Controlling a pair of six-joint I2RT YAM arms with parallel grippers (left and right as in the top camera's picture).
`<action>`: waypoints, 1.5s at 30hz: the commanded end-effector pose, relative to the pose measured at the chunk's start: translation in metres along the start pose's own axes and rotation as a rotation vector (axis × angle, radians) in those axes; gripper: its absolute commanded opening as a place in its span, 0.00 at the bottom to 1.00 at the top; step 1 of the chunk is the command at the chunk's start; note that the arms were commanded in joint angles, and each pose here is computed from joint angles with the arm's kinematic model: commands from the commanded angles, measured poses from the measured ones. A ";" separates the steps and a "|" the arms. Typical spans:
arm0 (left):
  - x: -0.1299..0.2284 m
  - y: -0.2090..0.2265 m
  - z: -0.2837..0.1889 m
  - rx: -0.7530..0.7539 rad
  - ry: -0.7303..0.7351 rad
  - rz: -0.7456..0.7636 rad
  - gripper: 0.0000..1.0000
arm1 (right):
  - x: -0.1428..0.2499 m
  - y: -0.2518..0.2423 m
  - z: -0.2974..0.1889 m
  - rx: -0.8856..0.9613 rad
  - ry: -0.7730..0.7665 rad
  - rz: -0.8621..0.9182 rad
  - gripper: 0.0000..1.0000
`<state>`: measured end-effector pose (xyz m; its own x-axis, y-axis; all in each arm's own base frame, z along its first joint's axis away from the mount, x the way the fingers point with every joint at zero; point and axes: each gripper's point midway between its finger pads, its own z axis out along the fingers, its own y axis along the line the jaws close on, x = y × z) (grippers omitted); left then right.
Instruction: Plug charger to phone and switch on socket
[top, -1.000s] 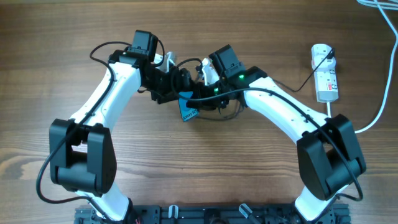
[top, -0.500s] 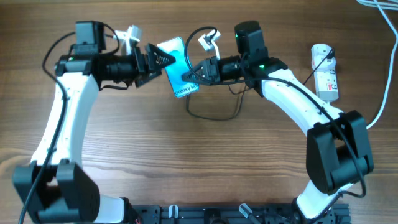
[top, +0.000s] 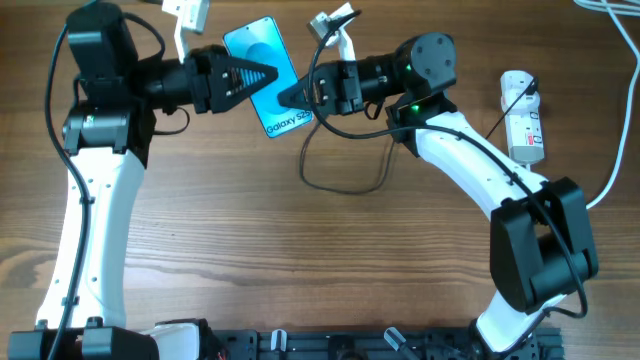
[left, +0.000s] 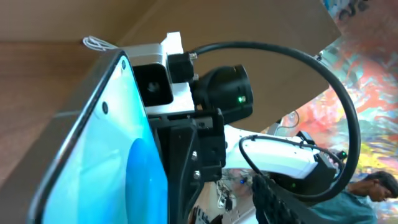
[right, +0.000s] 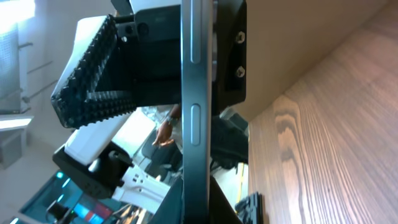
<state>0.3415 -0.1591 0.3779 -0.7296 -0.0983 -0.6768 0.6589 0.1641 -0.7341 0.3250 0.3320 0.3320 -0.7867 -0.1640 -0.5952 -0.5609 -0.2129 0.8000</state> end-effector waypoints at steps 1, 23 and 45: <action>0.001 -0.041 -0.003 0.071 0.026 0.046 0.62 | -0.017 -0.004 0.008 0.015 -0.104 0.026 0.04; 0.005 -0.047 0.007 0.097 0.050 0.062 0.30 | -0.013 -0.016 0.014 0.044 -0.104 0.012 0.04; 0.016 -0.039 0.007 0.090 0.057 0.121 0.04 | -0.021 -0.019 0.011 0.056 -0.150 0.058 0.68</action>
<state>0.3476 -0.1604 0.3723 -0.7363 -0.1164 -0.6666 0.6382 0.2077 -0.7413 0.3267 0.3480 0.3421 -0.8045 -0.0979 -0.5858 -0.5618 -0.1944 0.8041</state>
